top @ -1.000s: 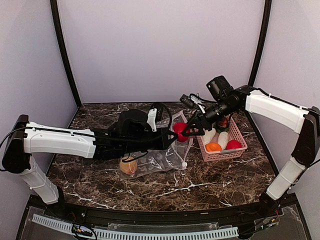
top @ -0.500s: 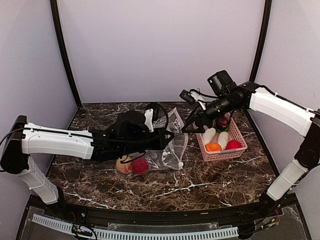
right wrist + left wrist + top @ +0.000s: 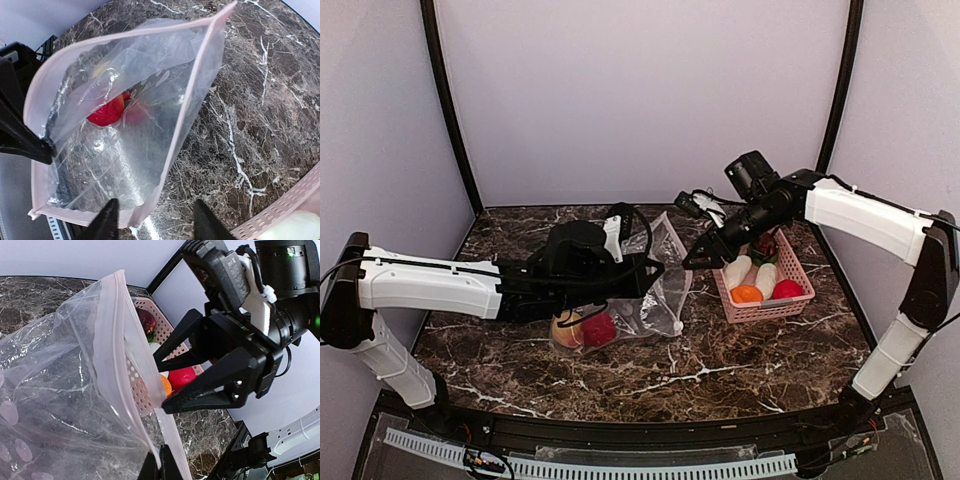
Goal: Place the food in the zip-top bag and seal the zipper
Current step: Adjust the zipper food storage bag at the center of the board.
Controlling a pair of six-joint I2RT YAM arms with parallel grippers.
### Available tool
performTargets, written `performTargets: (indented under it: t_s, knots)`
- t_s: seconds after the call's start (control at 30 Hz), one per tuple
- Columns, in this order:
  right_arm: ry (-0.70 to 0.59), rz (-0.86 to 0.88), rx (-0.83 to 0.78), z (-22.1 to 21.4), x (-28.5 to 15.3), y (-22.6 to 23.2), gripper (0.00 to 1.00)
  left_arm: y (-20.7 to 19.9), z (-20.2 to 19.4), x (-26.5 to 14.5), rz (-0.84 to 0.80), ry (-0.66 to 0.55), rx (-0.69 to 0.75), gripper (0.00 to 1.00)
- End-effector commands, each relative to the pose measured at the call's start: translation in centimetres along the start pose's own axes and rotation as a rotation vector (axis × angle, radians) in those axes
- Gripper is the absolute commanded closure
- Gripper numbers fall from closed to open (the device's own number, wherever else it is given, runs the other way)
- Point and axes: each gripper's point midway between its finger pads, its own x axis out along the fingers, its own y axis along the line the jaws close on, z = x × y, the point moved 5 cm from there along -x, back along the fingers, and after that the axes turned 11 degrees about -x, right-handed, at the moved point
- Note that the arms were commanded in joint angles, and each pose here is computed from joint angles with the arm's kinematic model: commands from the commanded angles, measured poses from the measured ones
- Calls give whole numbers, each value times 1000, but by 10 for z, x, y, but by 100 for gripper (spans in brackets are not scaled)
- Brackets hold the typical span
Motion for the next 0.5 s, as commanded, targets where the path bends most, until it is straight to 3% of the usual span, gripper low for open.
performTargets:
  t_s: [0.0,0.03,0.1,0.23,0.37,0.47]
  knots:
    - [-2,6,39,14,8,-8,75,-7,2,-2,-8,-1,23,99]
    - [8,-25,47,17,8,-14,91,-6,3,-2,2,-6,36,99]
    - [-8,-72,32,33,-3,-22,100,-5,8,-1,33,-23,66,99]
    - [-81,-150,3,62,-33,-31,100,-4,33,-8,119,-74,109,99]
    - [-63,-139,28,51,-29,-35,100,-6,49,-28,103,-169,96,99]
    - [-57,-118,48,43,-23,-36,100,1,49,-30,153,-171,110,99]
